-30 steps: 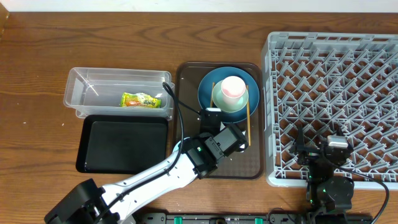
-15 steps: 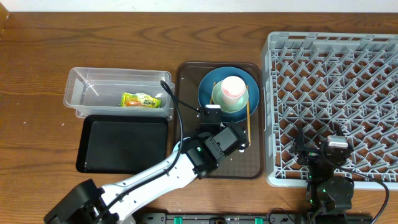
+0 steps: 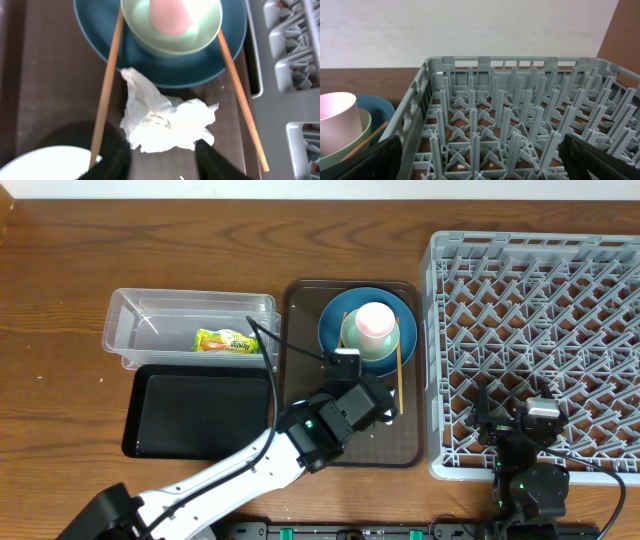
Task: Sort waste into correct bins and load items into the dishwasher rack
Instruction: 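Move the left gripper to the crumpled white tissue and grasp it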
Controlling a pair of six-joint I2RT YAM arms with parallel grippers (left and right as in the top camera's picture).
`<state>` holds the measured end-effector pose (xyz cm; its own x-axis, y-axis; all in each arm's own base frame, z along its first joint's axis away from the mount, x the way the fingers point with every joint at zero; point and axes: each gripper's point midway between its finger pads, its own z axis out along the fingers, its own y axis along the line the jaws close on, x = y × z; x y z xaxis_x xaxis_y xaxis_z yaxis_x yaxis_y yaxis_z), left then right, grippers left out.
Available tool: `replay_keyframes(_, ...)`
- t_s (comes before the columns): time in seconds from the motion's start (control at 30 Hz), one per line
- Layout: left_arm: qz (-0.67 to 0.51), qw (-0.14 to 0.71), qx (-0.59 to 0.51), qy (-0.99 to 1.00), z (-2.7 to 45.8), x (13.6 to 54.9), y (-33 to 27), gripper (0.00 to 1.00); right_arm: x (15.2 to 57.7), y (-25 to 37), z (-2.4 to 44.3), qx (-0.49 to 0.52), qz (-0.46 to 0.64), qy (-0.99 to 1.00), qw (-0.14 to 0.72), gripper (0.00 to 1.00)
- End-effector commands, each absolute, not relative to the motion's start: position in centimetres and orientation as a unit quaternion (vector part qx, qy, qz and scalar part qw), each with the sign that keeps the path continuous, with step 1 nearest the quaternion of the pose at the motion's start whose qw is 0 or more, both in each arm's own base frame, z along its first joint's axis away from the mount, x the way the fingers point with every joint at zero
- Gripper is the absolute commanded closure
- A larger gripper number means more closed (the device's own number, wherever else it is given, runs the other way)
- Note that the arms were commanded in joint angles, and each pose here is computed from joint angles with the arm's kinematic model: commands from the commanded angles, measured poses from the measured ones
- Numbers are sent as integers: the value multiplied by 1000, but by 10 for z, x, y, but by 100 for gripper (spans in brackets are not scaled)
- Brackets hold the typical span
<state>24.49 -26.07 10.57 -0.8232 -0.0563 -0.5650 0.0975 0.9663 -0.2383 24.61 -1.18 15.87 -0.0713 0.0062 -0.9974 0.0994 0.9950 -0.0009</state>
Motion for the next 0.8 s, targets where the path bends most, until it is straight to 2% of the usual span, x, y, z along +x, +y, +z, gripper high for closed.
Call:
replay_keyframes(0.0,-121,278,21,953,92,243,-267,50,246,-9,156,35,-27,733,679,1)
replay_keyframes(0.17,-94,274,21,957,76,246,-263,47,246,-9,156,35,-27,733,679,1)
replay_keyframes(0.27,-87,276,28,957,70,248,-265,38,246,-9,156,35,-27,733,679,1)
replay_keyframes(0.43,-78,275,49,957,62,250,-267,33,246,-9,156,35,-27,733,679,1)
replay_keyframes(0.77,-73,273,60,957,52,252,-271,33,246,-9,156,35,-27,733,679,1)
